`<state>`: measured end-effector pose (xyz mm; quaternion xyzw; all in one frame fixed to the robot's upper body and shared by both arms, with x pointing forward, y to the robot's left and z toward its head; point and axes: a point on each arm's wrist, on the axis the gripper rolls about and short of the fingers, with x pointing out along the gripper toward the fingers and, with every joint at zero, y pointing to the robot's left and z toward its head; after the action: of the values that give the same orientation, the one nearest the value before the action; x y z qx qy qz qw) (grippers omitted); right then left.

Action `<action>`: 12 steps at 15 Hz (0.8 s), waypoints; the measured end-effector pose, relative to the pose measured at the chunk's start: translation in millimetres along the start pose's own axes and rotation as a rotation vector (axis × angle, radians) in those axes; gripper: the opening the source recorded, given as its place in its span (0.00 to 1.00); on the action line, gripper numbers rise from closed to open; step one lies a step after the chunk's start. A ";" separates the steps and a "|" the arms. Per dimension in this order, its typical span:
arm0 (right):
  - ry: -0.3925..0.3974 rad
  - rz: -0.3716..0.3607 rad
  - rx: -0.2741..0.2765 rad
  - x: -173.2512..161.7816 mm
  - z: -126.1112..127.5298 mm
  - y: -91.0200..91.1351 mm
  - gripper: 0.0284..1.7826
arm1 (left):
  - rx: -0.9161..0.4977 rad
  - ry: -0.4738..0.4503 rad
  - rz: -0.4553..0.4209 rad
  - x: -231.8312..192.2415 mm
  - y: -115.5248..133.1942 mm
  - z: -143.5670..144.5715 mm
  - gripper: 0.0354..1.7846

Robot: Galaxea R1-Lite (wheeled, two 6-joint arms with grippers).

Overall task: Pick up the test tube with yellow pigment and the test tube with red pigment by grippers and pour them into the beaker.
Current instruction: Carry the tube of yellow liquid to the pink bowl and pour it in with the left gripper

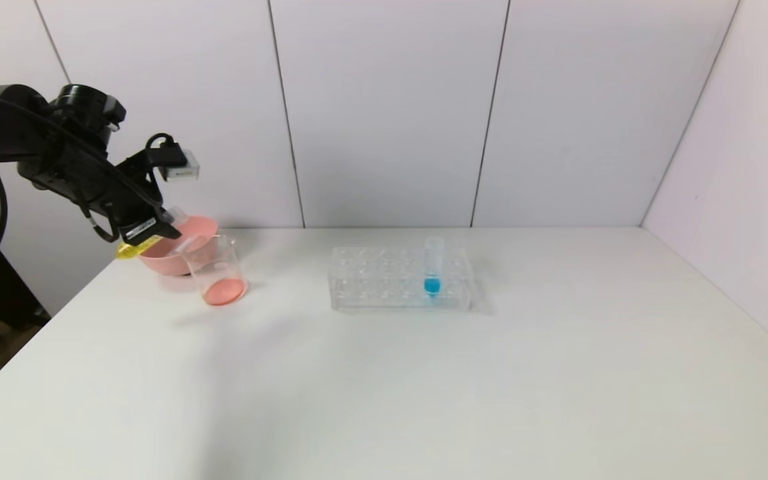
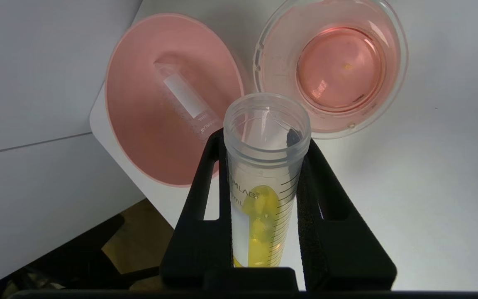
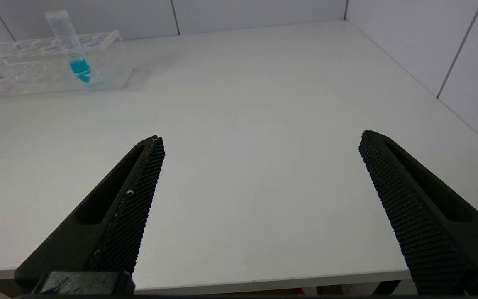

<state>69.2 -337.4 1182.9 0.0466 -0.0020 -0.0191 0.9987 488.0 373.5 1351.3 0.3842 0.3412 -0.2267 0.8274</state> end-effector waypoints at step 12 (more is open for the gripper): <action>0.000 0.000 0.000 0.0 0.0 0.0 0.96 | 0.156 0.240 0.101 14.1 -30.4 37.0 0.24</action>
<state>69.2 -337.4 1183.0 0.0464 -0.0022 -0.0191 0.9987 492.5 324.3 1343.7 0.4883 0.3993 -0.1627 0.7587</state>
